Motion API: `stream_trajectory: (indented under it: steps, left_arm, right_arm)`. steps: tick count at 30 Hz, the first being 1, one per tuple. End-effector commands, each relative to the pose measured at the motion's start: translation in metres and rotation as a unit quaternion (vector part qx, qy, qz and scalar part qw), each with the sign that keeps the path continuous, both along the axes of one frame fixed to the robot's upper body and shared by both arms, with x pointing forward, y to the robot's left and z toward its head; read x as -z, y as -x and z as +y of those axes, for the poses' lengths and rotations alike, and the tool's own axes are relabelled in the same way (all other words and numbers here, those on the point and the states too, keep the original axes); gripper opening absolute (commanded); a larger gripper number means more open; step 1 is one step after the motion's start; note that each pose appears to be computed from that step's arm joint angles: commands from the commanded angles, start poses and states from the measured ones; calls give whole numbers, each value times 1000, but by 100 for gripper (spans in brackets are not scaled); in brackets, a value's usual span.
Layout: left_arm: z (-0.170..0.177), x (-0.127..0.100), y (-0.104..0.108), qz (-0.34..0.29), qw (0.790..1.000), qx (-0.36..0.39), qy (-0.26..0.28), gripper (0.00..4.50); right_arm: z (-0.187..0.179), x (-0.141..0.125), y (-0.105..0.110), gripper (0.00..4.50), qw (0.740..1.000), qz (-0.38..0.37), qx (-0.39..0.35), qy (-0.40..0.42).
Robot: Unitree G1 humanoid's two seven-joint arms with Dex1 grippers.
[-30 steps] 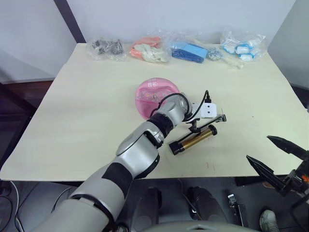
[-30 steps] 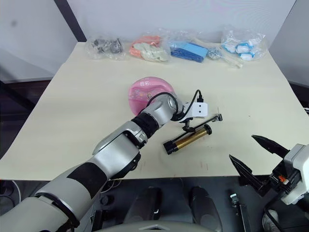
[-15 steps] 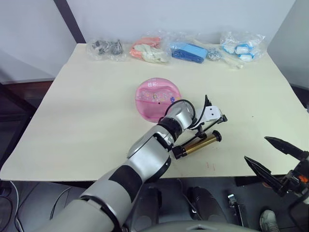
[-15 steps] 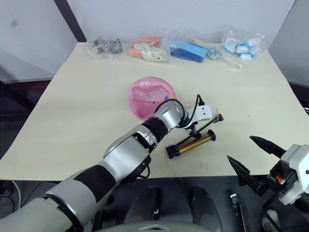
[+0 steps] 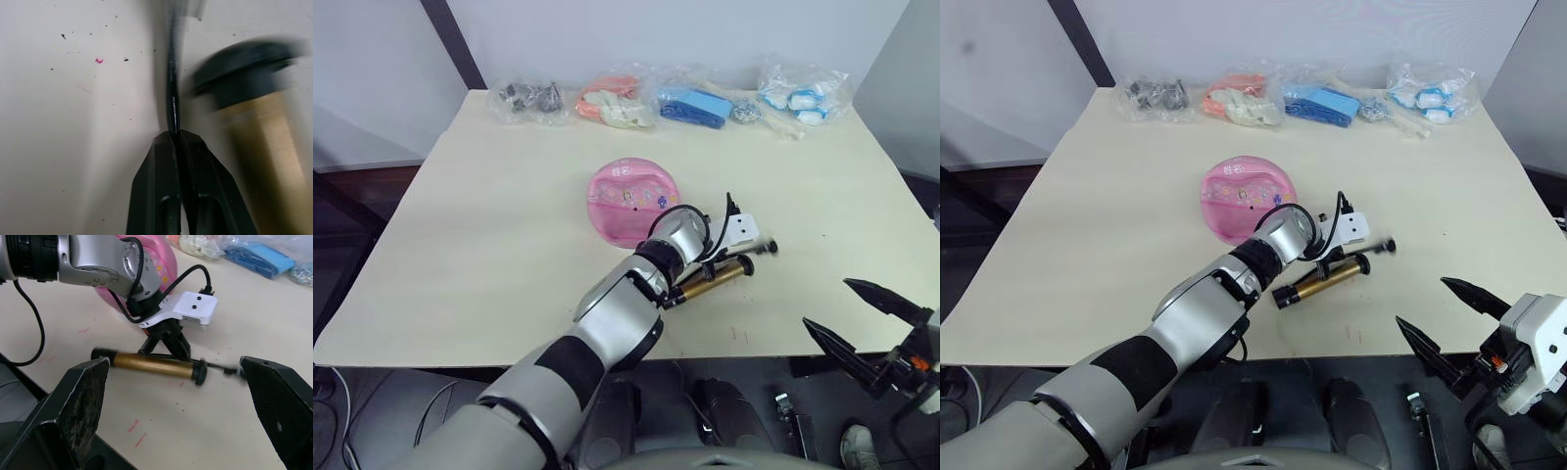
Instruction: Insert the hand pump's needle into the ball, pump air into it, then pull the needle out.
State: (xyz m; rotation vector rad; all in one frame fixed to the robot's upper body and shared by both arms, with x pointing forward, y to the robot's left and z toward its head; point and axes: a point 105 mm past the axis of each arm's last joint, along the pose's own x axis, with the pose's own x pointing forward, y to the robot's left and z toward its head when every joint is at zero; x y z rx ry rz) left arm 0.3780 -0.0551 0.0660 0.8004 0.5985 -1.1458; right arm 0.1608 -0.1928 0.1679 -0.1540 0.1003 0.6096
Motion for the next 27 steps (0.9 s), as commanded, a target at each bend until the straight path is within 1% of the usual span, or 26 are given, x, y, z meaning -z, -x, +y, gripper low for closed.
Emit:
stream_trajectory:
  steps: [1, 4, 7, 10, 12, 14, 15, 16, 20, 23, 27]
  left_arm:
    - [-4, -15, 4, 17, 998, 13, 57, 10]
    - [6, -21, 7, 15, 996, 22, 86, 10]
    - [19, -29, 14, 12, 992, 36, 122, 10]
    - [30, -35, 23, 6, 986, 46, 158, 10]
    - [35, -38, 29, 0, 983, 54, 178, 10]
    - [41, -41, 34, -10, 979, 56, 193, 10]
    - [44, -43, 37, -21, 977, 59, 205, 10]
    - [47, -45, 40, -29, 974, 60, 216, 10]
    - [62, -51, 51, -63, 963, 55, 255, 10]
    - [65, -50, 57, -79, 960, 45, 264, 10]
    - [68, -52, 59, -97, 957, 35, 273, 10]
  right_arm:
    - [3, -2, -1, 450, 1000, -9, 12, 8]
    - [2, 0, -5, 450, 1000, -6, 24, 5]
    - [5, 1, -9, 450, 1000, -1, 27, 0]
    - [2, 6, -17, 450, 998, 18, 55, 11]
    - [3, 7, -24, 450, 997, 39, 65, -19]
    - [6, 5, -32, 450, 994, 61, 65, -70]
    - [6, 4, -37, 450, 989, 73, 71, -106]
    - [11, 2, -44, 450, 987, 79, 66, -124]
    - [22, -2, -65, 450, 981, 101, 70, -153]
    - [23, -4, -81, 450, 973, 124, 82, -175]
    - [19, -6, -97, 450, 967, 141, 95, -192]
